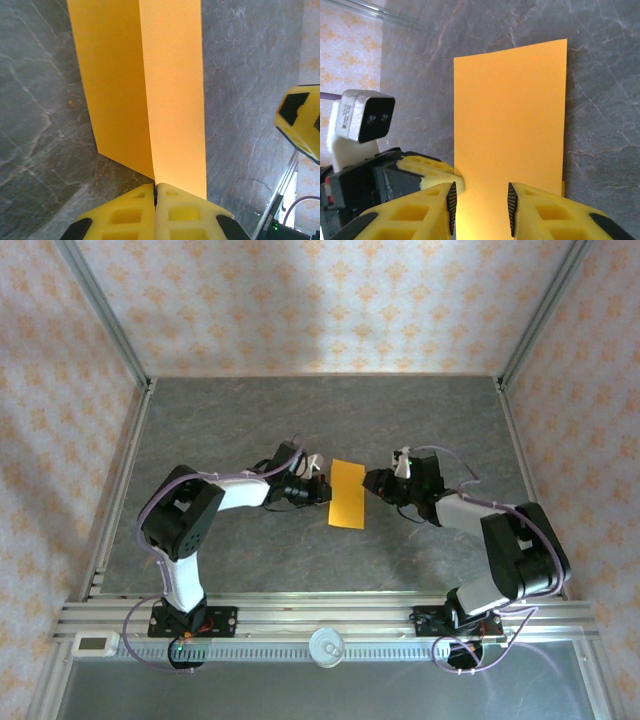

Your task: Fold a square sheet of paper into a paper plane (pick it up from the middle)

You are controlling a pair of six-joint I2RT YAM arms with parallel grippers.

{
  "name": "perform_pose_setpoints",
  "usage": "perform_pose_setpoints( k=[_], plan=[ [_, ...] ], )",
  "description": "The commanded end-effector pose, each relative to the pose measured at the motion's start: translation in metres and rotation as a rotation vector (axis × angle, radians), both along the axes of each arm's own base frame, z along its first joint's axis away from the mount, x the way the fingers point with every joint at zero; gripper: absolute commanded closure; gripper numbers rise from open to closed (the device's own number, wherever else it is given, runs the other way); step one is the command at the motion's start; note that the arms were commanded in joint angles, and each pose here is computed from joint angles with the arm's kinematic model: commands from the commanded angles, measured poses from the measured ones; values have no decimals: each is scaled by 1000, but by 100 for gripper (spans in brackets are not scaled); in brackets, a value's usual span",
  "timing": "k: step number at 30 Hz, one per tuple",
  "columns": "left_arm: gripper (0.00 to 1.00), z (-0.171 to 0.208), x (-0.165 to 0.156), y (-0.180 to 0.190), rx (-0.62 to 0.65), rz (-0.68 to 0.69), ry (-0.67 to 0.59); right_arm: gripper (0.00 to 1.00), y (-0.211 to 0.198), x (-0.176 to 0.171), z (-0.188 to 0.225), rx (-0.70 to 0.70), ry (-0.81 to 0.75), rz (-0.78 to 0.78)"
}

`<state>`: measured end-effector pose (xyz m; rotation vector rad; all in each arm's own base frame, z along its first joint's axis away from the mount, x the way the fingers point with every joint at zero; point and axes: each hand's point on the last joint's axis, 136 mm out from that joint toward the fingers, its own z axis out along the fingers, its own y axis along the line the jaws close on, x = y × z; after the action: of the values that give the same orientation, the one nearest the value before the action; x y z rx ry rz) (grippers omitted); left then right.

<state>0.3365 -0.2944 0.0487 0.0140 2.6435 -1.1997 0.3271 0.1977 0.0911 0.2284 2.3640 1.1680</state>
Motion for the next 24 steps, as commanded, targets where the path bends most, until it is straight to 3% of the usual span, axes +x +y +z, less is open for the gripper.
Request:
perform_pose_setpoints(
  k=[1,13,24],
  plan=[
    [98,10,-6,5,-22,-34,2,65,-4,-8,-3,-80,-85,-26],
    [98,17,4,16,-9,-42,-13,64,36,-41,-1,-305,-325,108],
    [98,27,4,9,-79,-44,48,52,57,-67,15,-597,-701,212]
  ],
)
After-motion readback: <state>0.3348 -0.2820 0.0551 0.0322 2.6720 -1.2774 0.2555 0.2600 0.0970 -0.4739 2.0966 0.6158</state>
